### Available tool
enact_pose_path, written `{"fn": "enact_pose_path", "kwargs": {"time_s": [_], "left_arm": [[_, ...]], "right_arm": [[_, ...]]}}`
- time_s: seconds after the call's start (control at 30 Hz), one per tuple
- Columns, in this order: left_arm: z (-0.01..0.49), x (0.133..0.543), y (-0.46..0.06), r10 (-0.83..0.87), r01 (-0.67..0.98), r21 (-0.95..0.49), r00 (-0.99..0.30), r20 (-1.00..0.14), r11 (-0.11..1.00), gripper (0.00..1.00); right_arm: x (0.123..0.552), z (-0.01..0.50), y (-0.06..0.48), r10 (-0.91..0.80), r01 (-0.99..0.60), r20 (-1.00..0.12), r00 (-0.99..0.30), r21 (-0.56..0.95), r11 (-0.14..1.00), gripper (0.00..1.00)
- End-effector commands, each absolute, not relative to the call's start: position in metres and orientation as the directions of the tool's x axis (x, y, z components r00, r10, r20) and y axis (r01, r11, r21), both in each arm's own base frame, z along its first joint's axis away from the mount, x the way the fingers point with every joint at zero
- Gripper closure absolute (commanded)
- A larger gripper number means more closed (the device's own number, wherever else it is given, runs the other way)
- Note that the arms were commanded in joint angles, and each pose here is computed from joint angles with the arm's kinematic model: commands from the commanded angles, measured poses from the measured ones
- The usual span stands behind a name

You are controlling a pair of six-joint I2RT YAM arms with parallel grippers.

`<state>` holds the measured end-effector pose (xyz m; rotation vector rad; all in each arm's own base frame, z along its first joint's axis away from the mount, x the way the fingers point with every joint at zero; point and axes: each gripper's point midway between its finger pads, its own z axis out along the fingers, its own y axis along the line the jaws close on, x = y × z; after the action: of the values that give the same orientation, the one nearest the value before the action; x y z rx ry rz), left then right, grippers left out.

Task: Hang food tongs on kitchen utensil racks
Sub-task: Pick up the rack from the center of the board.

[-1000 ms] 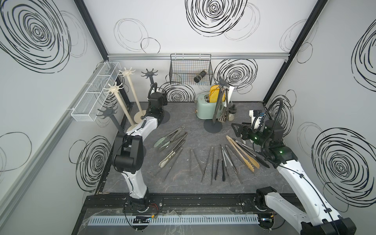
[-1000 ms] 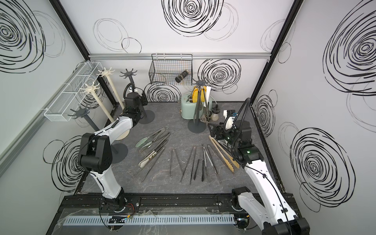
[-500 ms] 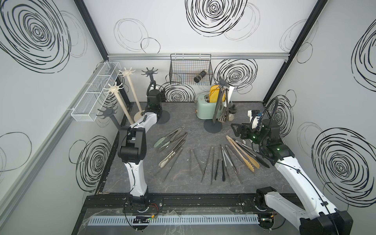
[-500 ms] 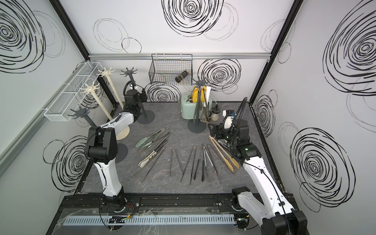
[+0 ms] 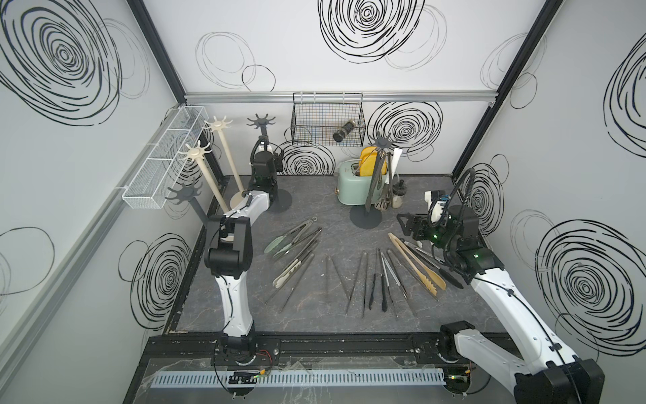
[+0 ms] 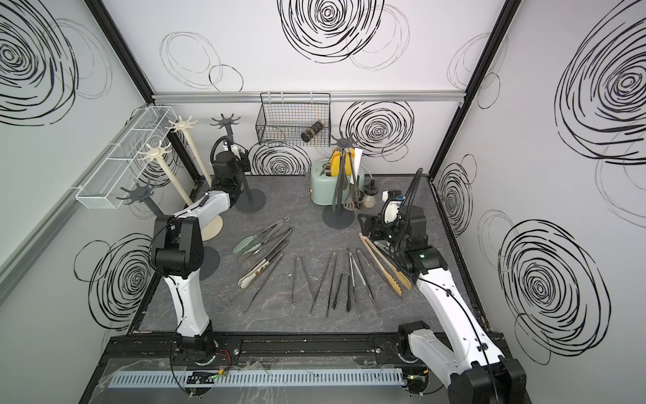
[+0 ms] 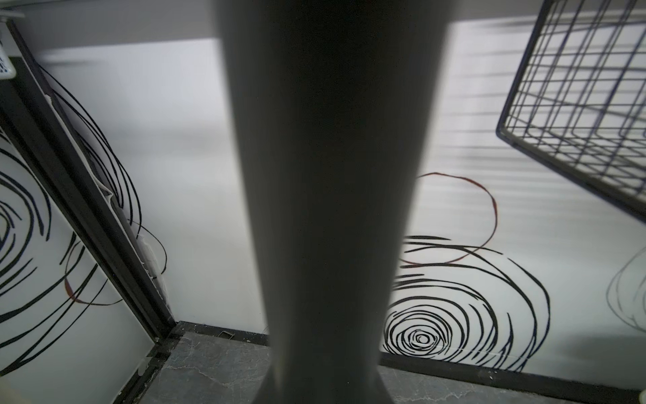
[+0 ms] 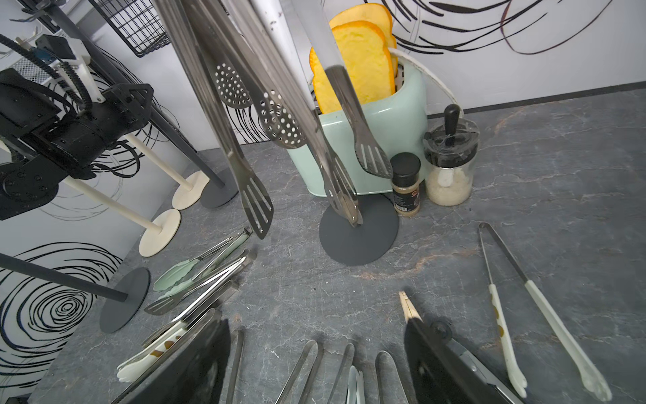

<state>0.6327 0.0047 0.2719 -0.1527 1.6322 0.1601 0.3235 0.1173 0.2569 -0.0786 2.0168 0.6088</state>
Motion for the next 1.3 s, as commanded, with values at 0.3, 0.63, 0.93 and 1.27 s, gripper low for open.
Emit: {"fn": "enact_pose_path", "kwargs": {"time_s": [0.3,0.63,0.93,1.27], "left_arm": [[0.34,0.616,-0.008,-0.021,-0.134,-0.033,0.09,-0.996,0.99,1.0],[0.401,0.578,-0.036,-0.02,-0.081,-0.035,0.176,-0.984,0.996,1.0],[0.431,0.523,-0.072,-0.064,-0.015,-0.068,0.208,-0.976,0.998,1.0],[0.444,0.458,-0.172,-0.151,0.244,-0.099,0.204,-0.967,0.965,1.0]], "right_arm": [[0.32,0.256,0.109,0.192,-0.277,-0.842,-0.504,0.368,0.888,0.2],[0.306,0.261,0.105,0.198,-0.285,-0.857,-0.476,0.363,0.887,0.2],[0.296,0.271,0.099,0.186,-0.303,-0.877,-0.443,0.341,0.89,0.2],[0.292,0.281,0.095,0.191,-0.313,-0.892,-0.409,0.334,0.889,0.2]]}}
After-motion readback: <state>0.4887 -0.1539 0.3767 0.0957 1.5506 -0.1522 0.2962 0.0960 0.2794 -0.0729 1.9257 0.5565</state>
